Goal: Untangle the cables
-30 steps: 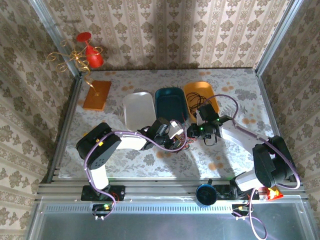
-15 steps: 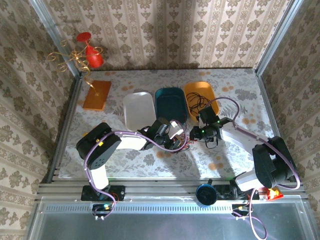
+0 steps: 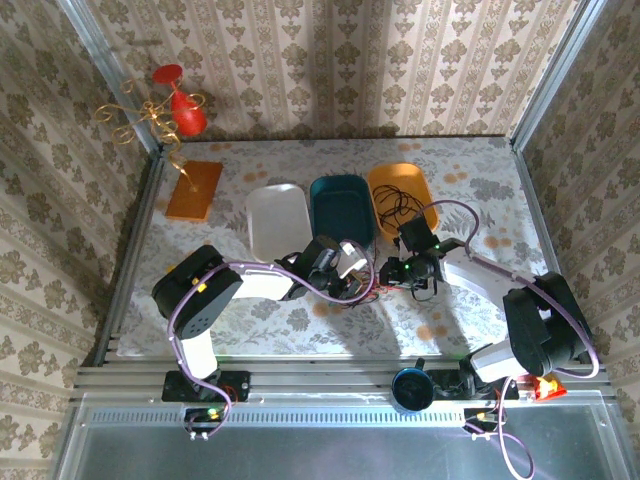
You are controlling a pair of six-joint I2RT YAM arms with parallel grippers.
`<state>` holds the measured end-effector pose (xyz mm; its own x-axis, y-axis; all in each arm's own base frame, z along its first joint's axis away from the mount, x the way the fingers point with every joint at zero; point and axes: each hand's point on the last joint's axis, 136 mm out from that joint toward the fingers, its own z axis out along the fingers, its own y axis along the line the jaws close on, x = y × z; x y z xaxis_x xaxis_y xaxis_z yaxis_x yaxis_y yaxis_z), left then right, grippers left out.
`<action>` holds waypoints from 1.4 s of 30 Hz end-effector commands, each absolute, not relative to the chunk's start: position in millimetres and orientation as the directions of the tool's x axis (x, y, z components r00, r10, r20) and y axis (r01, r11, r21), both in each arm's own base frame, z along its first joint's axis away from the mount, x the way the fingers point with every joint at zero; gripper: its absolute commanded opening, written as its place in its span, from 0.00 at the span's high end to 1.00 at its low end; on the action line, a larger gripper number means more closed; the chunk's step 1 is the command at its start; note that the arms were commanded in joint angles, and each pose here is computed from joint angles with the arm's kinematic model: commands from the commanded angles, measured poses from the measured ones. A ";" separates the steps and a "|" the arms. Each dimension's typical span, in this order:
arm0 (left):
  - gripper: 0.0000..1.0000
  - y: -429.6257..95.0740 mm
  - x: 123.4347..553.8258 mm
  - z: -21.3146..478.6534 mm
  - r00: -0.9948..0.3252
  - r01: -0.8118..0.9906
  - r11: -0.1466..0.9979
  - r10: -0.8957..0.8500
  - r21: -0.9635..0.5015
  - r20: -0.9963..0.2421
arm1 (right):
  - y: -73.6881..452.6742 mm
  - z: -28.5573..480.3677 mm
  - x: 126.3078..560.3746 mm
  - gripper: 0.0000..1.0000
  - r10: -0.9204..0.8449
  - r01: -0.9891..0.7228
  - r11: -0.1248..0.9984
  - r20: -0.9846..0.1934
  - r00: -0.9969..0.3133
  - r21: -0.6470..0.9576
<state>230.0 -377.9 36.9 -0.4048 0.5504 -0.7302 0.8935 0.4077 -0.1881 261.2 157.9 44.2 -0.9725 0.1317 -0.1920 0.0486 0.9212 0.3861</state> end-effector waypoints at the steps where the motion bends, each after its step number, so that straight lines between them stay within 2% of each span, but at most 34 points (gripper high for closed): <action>1: 0.78 -351.2 209.3 -5.1 -0.449 0.885 0.425 0.661 -0.193 -0.602 | 157.1 34.0 243.4 0.64 0.159 0.106 0.906 -0.098 -0.982 0.409; 12: 0.78 -352.7 209.3 -5.1 -0.448 0.885 0.422 0.662 -0.196 -0.601 | 154.6 19.1 233.3 0.65 0.198 0.182 0.886 0.007 -0.980 0.427; 21: 0.78 -352.3 209.5 -5.4 -0.447 0.886 0.422 0.663 -0.193 -0.600 | 141.8 3.7 218.8 0.66 0.226 0.238 0.895 0.075 -0.971 0.377; 23: 0.78 -352.4 209.5 -5.7 -0.448 0.885 0.423 0.663 -0.194 -0.600 | 139.7 4.3 218.1 0.69 0.224 0.233 0.900 0.067 -0.972 0.369; 29: 0.78 -353.1 209.6 -5.8 -0.449 0.885 0.421 0.664 -0.197 -0.599 | 138.6 5.7 218.8 0.86 0.231 0.239 0.902 0.065 -0.971 0.360; 31: 0.78 -353.3 209.6 -5.8 -0.448 0.886 0.421 0.664 -0.196 -0.599 | 136.2 9.9 222.4 0.91 0.235 0.235 0.906 0.043 -0.971 0.352; 36: 0.78 -353.4 209.3 -6.1 -0.448 0.886 0.420 0.665 -0.197 -0.598 | 117.7 35.9 241.1 0.99 0.253 0.218 0.935 -0.097 -0.962 0.278; 42: 0.77 -354.3 209.3 -6.6 -0.448 0.887 0.415 0.671 -0.201 -0.592 | 92.8 94.1 270.5 1.00 0.242 0.186 0.964 -0.334 -0.911 0.192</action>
<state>229.8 -378.8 36.4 -0.4059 0.5540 -0.7268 0.8938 0.4066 -0.1892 261.2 119.9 66.4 -0.9432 0.2558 -0.2118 0.1817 0.9313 0.3155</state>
